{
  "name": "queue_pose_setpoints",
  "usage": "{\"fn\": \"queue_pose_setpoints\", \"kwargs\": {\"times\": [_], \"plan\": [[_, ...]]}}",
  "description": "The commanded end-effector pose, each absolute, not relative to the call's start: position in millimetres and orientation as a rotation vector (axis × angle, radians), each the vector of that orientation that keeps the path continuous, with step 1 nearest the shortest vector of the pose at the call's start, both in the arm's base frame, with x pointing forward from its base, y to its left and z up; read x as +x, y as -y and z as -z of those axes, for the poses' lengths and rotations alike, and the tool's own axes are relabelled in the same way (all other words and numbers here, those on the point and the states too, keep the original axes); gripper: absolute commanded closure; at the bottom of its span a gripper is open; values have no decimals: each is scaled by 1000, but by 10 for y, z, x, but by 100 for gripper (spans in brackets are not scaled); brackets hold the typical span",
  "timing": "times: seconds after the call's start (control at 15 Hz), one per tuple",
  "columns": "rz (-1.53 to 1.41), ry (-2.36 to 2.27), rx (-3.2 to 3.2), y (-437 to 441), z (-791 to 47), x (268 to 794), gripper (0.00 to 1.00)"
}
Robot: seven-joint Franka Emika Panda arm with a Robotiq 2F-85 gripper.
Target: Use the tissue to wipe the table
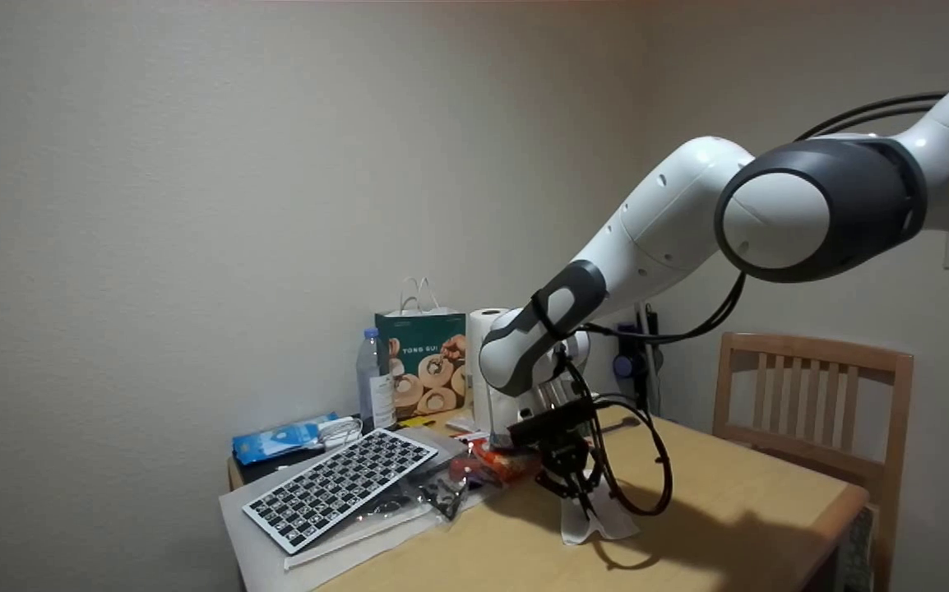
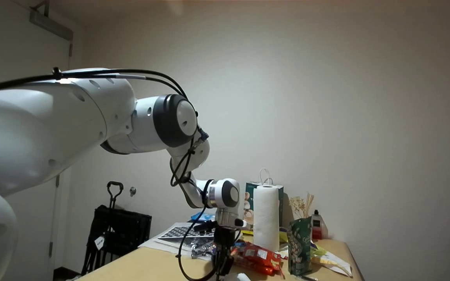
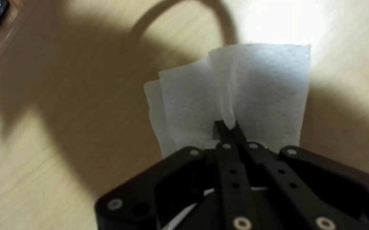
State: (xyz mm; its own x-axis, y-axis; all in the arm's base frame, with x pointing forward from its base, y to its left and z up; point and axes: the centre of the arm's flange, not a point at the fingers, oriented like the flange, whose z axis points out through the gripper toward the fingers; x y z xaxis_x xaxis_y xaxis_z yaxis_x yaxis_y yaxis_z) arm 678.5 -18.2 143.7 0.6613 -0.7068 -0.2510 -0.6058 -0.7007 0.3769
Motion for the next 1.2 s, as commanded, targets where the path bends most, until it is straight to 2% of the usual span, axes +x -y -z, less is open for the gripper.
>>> {"fn": "queue_pose_setpoints", "kwargs": {"times": [0.0,0.13,0.8,0.93,1.0,1.07,1.13], "plan": [[610,998,2609,114,-1347,6773,73],[602,1011,2607,123,-1423,6736,68],[414,1073,2681,42,-2111,6539,4],[375,1100,2677,17,-2208,6513,0],[423,1070,2693,41,-2060,6790,10],[411,1078,2697,29,-2112,6769,3],[406,1082,2698,21,-2143,6749,0]]}}
